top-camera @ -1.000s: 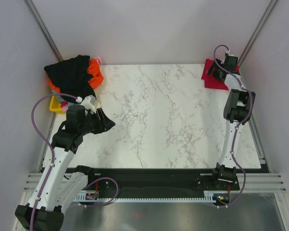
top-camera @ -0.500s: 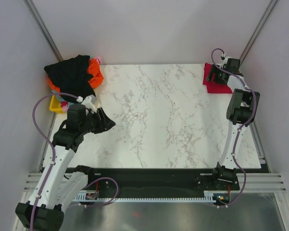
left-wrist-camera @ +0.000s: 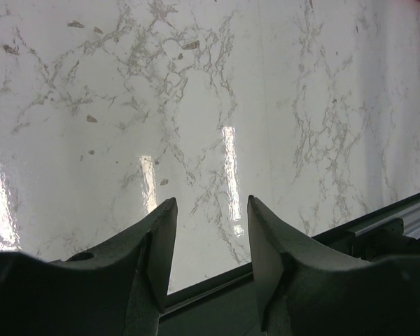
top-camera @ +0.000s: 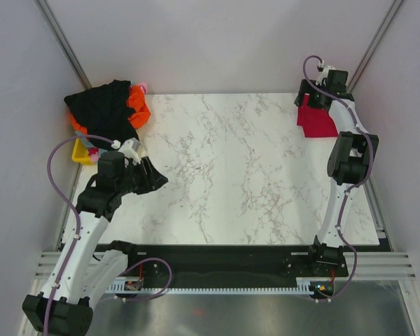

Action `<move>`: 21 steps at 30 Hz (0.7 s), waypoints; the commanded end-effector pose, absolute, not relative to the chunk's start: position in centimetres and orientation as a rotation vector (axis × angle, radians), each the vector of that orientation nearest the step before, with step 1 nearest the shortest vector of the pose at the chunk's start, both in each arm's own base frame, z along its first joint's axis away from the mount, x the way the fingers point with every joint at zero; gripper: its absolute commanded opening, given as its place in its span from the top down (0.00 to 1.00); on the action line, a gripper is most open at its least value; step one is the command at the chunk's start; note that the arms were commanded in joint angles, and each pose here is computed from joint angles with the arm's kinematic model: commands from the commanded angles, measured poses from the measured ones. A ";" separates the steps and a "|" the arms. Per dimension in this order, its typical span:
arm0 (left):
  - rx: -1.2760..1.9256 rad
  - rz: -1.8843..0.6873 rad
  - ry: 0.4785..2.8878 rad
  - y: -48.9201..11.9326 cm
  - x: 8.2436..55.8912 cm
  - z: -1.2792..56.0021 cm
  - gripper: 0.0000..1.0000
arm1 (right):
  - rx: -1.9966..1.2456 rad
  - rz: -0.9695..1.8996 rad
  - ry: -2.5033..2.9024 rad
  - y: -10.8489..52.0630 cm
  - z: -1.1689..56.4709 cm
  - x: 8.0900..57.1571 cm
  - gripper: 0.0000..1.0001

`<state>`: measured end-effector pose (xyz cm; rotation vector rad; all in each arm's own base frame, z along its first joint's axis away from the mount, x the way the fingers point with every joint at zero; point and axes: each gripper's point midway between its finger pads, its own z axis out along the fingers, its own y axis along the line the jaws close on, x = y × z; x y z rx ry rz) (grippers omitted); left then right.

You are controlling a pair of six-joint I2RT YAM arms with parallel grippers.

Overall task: Fold and stack the t-shirts
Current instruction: Reset both grippers

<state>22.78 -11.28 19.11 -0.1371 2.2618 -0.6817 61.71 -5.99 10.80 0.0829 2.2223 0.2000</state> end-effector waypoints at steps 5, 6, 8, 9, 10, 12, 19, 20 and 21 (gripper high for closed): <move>-0.100 -0.654 2.189 -10.9 23.1 20.2 0.45 | 0.210 0.542 1.943 3.4 25.6 57.5 0.02; -0.098 -0.655 2.184 -10.9 23.1 20.3 0.44 | 0.190 0.606 1.826 4.4 29.5 56.3 0.02; -0.099 -0.652 2.178 -10.8 23.0 20.4 0.41 | 0.177 0.830 1.838 7.9 28.0 52.1 0.02; -0.097 -0.653 2.170 -10.8 23.0 20.6 0.39 | 0.144 0.884 1.796 9.5 28.6 51.1 0.02; -0.101 -0.645 2.170 -10.7 23.0 20.6 0.38 | 0.142 0.917 1.804 10.6 28.1 49.8 0.02; -0.100 -0.640 2.145 -10.5 22.9 21.1 0.29 | 0.091 0.975 1.842 13.9 26.7 46.2 0.02; -0.125 -0.613 2.113 -10.0 22.8 21.6 0.25 | -0.008 1.021 1.928 18.7 23.4 37.6 0.02; -0.127 -0.610 2.109 -9.9 22.8 21.6 0.24 | -0.016 1.006 1.954 18.8 22.3 36.6 0.02; -0.132 -0.600 2.108 -9.8 22.8 21.6 0.24 | -0.045 0.992 1.955 19.3 22.5 35.2 0.02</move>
